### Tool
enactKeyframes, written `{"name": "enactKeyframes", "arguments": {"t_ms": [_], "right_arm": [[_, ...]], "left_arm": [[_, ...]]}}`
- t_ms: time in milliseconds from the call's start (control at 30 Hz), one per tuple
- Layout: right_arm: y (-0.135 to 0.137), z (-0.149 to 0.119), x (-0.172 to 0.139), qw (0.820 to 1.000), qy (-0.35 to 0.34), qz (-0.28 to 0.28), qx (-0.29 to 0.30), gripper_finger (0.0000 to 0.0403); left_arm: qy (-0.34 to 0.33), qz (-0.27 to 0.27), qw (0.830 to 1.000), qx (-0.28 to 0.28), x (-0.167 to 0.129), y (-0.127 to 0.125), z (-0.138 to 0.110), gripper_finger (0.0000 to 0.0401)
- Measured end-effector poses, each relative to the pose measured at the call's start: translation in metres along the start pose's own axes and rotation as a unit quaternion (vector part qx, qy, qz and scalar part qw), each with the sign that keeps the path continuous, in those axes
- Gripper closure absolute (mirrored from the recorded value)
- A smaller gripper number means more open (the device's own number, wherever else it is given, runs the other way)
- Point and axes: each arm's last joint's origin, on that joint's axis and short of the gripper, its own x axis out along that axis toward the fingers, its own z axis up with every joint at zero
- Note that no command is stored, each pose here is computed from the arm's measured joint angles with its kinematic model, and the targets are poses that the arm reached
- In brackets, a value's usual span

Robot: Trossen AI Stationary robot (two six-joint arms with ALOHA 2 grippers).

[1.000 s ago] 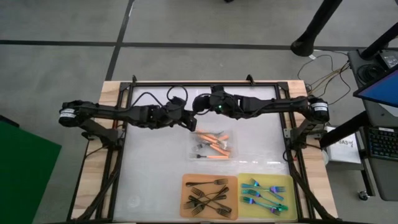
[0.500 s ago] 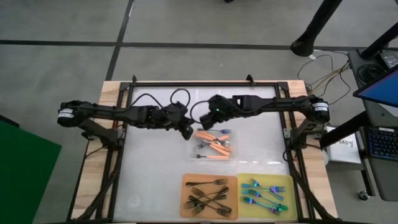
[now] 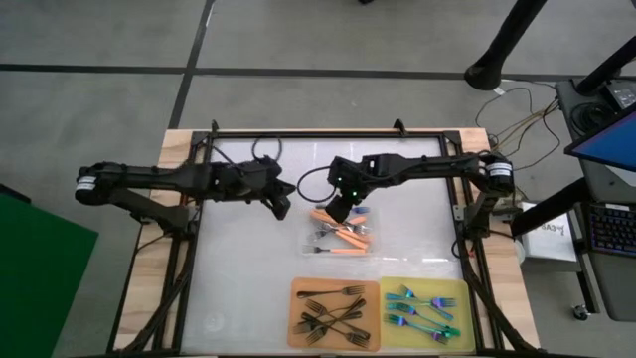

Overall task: Sort silverware by color (type)
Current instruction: Put the blue fork into the yellow bin

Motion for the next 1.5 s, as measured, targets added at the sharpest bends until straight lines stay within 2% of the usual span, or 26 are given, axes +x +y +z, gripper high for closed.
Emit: {"name": "enactKeyframes", "arguments": {"t_ms": [200,367,467,633,900,1067,1500], "right_arm": [[-0.005,-0.002,0.026,0.993,0.033,-0.014,-0.115,0.0293],[-0.011,-0.004,0.047,0.987,0.06,-0.025,-0.146,0.0306],[-0.014,-0.004,0.053,0.984,0.061,-0.054,-0.161,0.0314],[-0.017,-0.005,0.06,0.971,0.07,-0.069,-0.218,0.0314],[-0.024,-0.008,0.073,0.952,0.087,-0.118,-0.27,0.0289],[-0.028,-0.008,0.08,0.934,0.096,-0.15,-0.309,0.0291],[-0.034,-0.014,0.101,0.93,0.131,-0.142,-0.312,0.0334]], "left_arm": [[-0.033,-0.016,0.999,-0.013,-0.028,0.005,0.007,0.0401],[-0.067,0.001,0.997,-0.025,-0.052,0.013,0.011,0.0401],[-0.087,0.019,0.996,-0.029,-0.065,0.019,0.011,0.0401],[-0.107,0.03,0.993,-0.035,-0.079,0.025,0.012,0.0401],[-0.117,0.046,0.991,-0.036,-0.084,0.028,0.012,0.0401],[-0.113,0.052,0.992,-0.034,-0.08,0.027,0.011,0.0401],[-0.102,0.06,0.993,-0.029,-0.074,0.026,0.01,0.0401]]}}
